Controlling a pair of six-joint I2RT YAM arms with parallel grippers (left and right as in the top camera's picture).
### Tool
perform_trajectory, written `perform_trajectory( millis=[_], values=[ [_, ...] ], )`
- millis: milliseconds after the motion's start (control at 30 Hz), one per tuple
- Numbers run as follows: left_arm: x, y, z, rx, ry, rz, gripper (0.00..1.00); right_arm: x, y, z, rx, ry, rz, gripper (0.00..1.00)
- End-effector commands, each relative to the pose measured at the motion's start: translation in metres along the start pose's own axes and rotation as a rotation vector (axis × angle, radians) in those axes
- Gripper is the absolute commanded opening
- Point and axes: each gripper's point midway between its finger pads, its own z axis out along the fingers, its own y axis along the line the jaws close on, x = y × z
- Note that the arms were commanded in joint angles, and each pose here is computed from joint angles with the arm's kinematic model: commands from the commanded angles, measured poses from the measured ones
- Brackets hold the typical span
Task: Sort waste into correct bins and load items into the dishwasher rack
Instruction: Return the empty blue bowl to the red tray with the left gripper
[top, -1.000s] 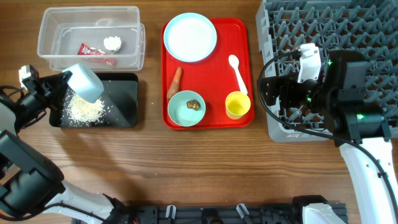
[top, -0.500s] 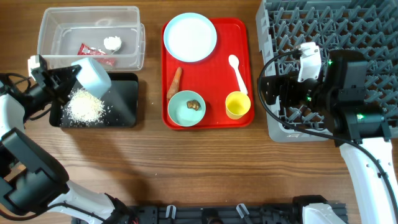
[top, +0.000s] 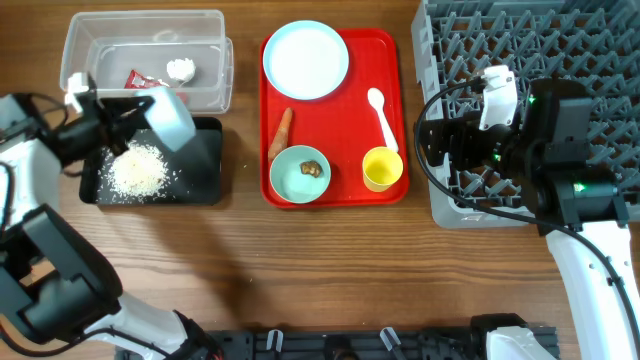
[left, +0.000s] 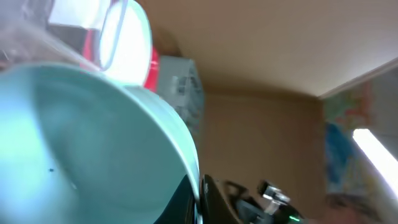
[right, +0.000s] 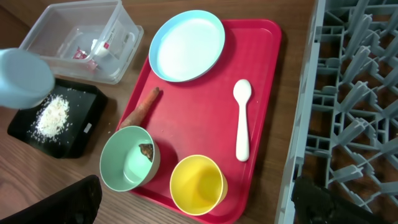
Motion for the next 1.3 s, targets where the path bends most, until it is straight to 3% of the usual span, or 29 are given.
perform_trajectory(
  millis=[0,167,300,500,667,900,1100,1267],
  values=[
    [0.007,-0.022,0.038,-0.143,-0.026,0.084,0.04,-0.010,0.003,-0.003,0.004,-0.022,-0.004,1.00],
    [0.023,-0.063,0.095,-0.152,-0.025,0.370,0.04,-0.010,0.003,-0.003,0.004,-0.022,-0.004,1.00],
    [0.055,-0.083,0.160,-0.163,-0.008,0.613,0.04,-0.010,0.002,-0.003,0.004,-0.022,-0.003,1.00],
    [0.113,-0.065,0.241,-0.384,-0.046,0.979,0.04,-0.004,0.002,-0.003,0.005,0.002,0.006,1.00],
    [0.168,-0.033,0.284,-0.548,0.010,1.286,0.04,-0.001,0.002,-0.003,0.006,0.012,0.008,1.00],
    [0.182,0.021,0.304,-0.646,0.114,1.353,0.04,0.000,0.002,-0.003,0.006,0.015,0.009,1.00],
    [0.203,0.054,0.319,-0.590,0.295,1.486,0.04,0.000,0.002,-0.003,0.007,0.015,0.010,1.00],
    [0.218,0.060,0.324,-0.576,0.344,1.544,0.04,-0.001,0.002,-0.003,0.006,0.015,0.009,1.00]
  ],
)
